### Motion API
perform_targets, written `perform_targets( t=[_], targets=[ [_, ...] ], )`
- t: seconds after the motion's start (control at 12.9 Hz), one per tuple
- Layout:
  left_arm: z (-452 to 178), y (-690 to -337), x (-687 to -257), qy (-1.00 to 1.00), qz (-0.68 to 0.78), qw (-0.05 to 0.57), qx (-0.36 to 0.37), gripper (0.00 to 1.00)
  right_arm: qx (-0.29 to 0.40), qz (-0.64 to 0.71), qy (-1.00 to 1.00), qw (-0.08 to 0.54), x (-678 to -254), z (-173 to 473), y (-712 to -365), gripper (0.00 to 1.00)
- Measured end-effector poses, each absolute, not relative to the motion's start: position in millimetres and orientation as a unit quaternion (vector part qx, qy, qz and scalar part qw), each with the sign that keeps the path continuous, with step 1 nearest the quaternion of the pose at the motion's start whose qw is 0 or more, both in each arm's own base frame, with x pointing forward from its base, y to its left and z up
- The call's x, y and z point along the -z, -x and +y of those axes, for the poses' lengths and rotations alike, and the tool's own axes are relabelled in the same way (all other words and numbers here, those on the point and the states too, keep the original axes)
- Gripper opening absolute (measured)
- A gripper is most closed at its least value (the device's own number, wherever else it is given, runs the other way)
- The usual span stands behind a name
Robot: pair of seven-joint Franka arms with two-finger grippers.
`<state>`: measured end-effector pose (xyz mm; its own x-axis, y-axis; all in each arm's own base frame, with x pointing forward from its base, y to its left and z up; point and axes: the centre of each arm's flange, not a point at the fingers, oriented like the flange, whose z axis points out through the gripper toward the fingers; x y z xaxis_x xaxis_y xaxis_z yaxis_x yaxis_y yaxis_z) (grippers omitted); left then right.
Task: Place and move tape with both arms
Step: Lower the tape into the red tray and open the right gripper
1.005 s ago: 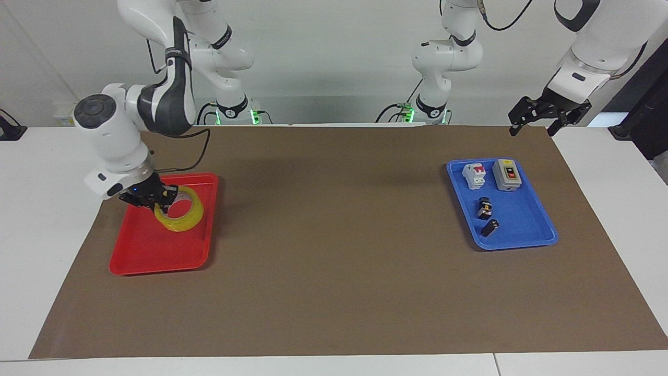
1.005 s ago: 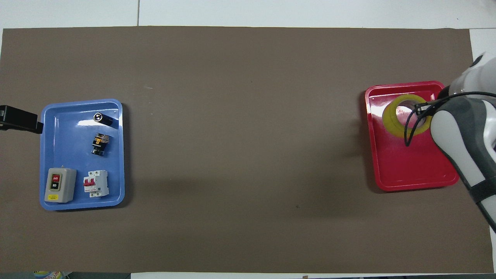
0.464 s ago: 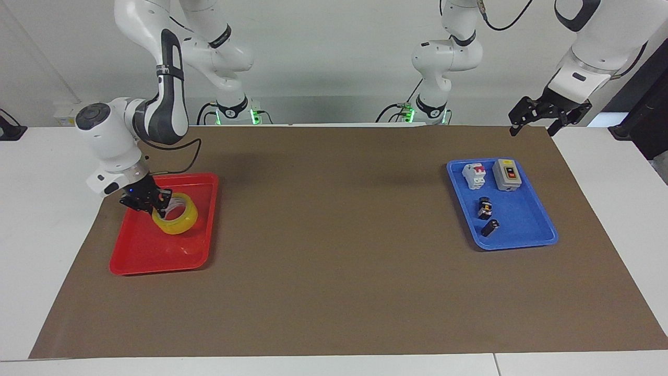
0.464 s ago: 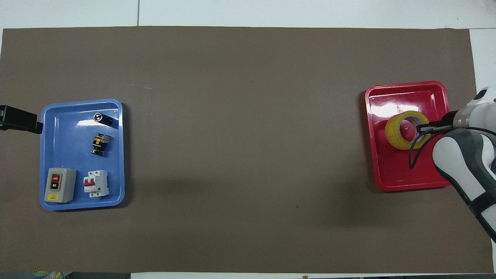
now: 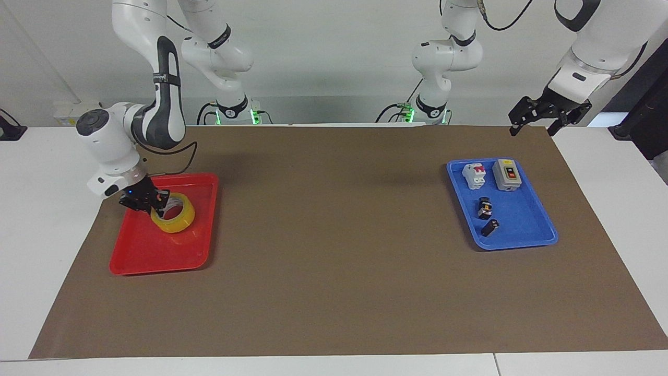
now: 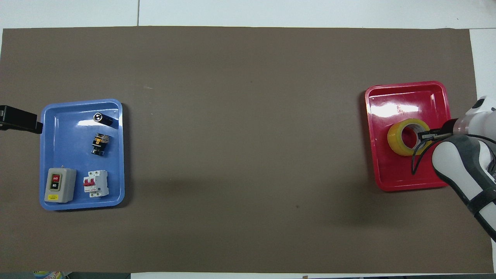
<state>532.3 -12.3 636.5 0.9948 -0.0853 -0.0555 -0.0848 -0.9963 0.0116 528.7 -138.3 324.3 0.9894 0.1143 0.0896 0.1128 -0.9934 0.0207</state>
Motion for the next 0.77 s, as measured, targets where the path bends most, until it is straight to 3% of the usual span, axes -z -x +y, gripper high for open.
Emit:
perform_targets(
  t=[0.23,0.31,0.77],
  targets=[
    [-12,-532,-637,-0.999,-0.043,0.005,0.028,1.0,-0.041,0.06,-0.997,0.007,-320,-141,-525,0.21],
    [-12,-532,-637,-0.999,-0.043,0.005,0.028,1.0,-0.041,0.06,-0.997,0.007,-319,-142,-524,0.28],
    [-12,-532,-637,-0.999,-0.043,0.005,0.028,1.0,-0.06,0.062,-0.996,0.012,-344,-144,-537,0.97]
  ],
)
